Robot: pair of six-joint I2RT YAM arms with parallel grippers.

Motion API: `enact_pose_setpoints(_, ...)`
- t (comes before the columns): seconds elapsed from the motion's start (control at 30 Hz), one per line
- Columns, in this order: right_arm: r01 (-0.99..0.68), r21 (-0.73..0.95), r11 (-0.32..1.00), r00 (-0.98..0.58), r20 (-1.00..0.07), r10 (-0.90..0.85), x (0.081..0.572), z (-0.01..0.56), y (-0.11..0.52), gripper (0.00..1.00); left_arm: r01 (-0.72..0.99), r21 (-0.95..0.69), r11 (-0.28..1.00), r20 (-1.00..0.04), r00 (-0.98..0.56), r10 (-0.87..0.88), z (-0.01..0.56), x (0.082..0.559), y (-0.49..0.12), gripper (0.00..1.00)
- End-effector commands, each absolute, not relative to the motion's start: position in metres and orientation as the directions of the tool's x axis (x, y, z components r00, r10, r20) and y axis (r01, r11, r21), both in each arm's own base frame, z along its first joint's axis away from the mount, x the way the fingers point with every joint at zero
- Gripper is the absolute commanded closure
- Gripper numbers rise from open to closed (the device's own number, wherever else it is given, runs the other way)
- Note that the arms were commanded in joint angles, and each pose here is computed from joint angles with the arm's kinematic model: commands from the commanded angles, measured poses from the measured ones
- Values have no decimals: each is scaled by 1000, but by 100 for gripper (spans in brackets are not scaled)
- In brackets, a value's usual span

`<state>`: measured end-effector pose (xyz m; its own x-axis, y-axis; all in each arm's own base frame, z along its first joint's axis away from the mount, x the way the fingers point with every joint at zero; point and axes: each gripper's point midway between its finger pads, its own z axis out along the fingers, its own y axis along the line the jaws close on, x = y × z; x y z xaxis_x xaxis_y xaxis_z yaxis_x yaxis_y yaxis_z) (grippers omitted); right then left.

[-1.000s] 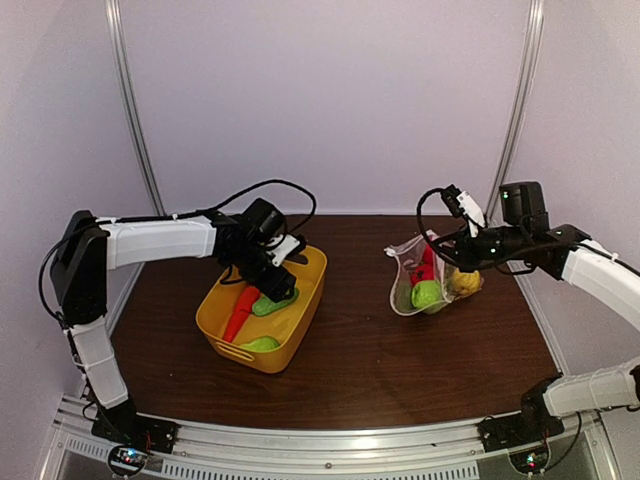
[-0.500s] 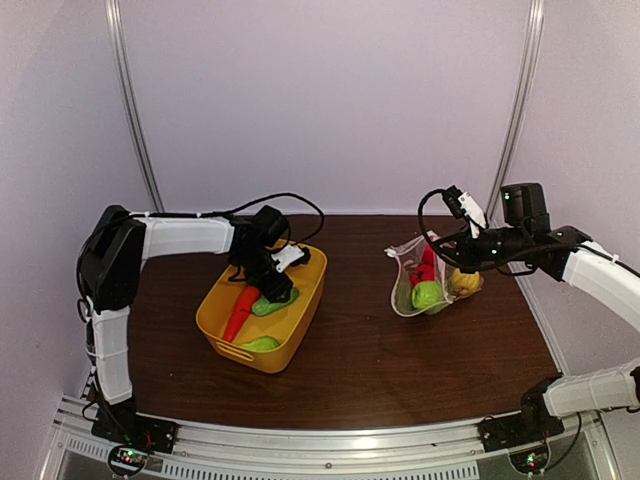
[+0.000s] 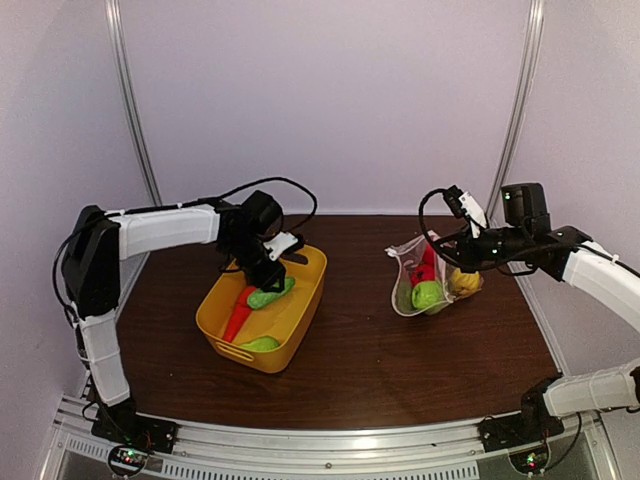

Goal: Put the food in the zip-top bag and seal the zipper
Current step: Pick up the fake vegetable from the bin, then place the fake vegetable in the zipper food storage bag.

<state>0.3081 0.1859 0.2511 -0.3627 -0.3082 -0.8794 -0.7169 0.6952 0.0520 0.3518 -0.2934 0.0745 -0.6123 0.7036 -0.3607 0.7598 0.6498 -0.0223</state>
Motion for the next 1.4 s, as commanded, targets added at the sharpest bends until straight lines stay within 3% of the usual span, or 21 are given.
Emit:
enact_pose_setpoints(0.0, -701, 47, 712, -356, -888, -291, 312, 260, 183, 100, 693, -47, 720, -582, -605, 544, 184, 356, -297, 78)
enact_pose_setpoints(0.23, -683, 50, 729, -378, -878, -294, 315, 272, 180, 100, 708, -149, 690, -783, -511, 354, 263, 328, -318, 79)
enact_pose_setpoints(0.5, -676, 21, 736, -371, -873, -317, 315, 299, 175, 100, 777, -134, 615, -909, -344, 236, 318, 276, -347, 80)
enact_pose_setpoints(0.7, -680, 12, 733, -382, -860, -339, 313, 317, 174, 100, 878, -132, 461, -984, -171, 44, 368, 230, -382, 80)
enact_pose_setpoints(1.07, -709, 64, 702, -401, -856, -326, 303, 333, 181, 100, 985, -3, 175, -962, 45, -271, 438, 159, -477, 77)
enact_pose_setpoints(1.37, -728, 155, 668, -445, -848, -288, 298, 330, 192, 100, 971, -8, 239, -923, 85, -376, 431, 179, -529, 76)
